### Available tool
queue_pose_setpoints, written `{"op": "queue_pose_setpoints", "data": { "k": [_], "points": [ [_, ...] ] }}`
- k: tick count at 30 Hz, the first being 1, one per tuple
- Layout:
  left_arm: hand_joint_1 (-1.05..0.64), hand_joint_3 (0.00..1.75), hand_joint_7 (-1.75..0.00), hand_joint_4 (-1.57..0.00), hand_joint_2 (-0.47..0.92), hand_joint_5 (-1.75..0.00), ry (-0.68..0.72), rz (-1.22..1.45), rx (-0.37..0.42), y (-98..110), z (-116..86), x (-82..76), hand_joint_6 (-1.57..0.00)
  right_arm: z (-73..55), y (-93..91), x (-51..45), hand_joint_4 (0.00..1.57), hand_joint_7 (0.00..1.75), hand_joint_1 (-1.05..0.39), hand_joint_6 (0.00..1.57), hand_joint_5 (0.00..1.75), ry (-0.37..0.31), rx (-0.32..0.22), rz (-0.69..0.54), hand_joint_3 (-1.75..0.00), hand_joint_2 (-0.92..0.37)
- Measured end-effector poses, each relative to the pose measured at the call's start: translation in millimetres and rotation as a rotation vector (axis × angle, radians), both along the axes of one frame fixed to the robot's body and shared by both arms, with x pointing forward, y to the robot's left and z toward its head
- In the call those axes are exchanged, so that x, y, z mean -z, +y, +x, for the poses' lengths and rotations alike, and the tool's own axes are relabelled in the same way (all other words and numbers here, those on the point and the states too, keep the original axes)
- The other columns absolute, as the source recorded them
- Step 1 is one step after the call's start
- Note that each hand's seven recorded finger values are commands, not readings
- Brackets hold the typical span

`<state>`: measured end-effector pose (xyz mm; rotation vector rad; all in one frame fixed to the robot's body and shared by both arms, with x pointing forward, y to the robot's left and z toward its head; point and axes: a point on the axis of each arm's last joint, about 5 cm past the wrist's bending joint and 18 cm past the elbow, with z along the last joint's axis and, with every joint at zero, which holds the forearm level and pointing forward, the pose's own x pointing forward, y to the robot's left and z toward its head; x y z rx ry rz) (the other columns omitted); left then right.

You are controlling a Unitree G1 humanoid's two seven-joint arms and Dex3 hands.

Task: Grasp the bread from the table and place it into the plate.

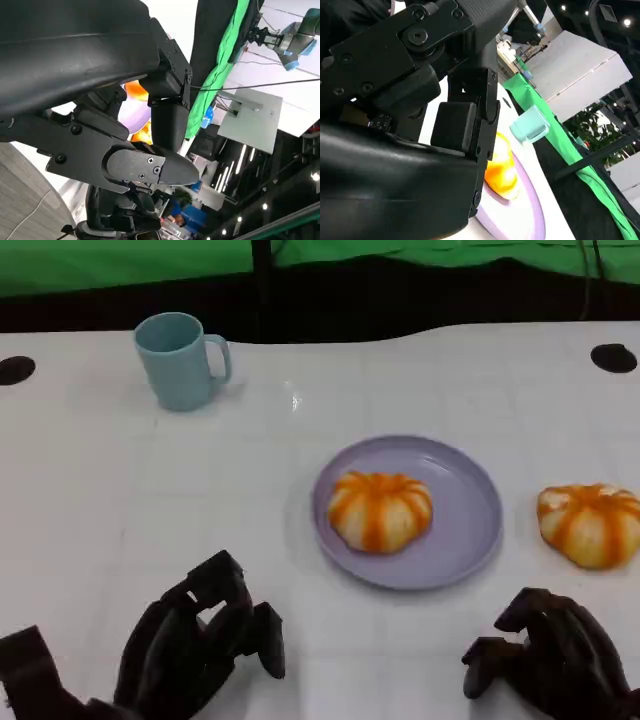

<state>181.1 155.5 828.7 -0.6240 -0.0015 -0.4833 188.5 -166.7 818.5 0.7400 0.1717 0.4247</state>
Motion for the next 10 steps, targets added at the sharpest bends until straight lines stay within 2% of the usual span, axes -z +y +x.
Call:
{"op": "queue_pose_setpoints", "data": {
  "k": [10],
  "points": [
    [-0.75,0.18,-1.75,-0.90,0.92,-1.75,0.017,-0.013,0.011,1.4,0.1,2.0,-0.67,1.3,0.0,0.2,1.57,0.33,-1.02,1.57,0.70,0.001,0.000,0.001,0.00,-0.74]
  ]
}}
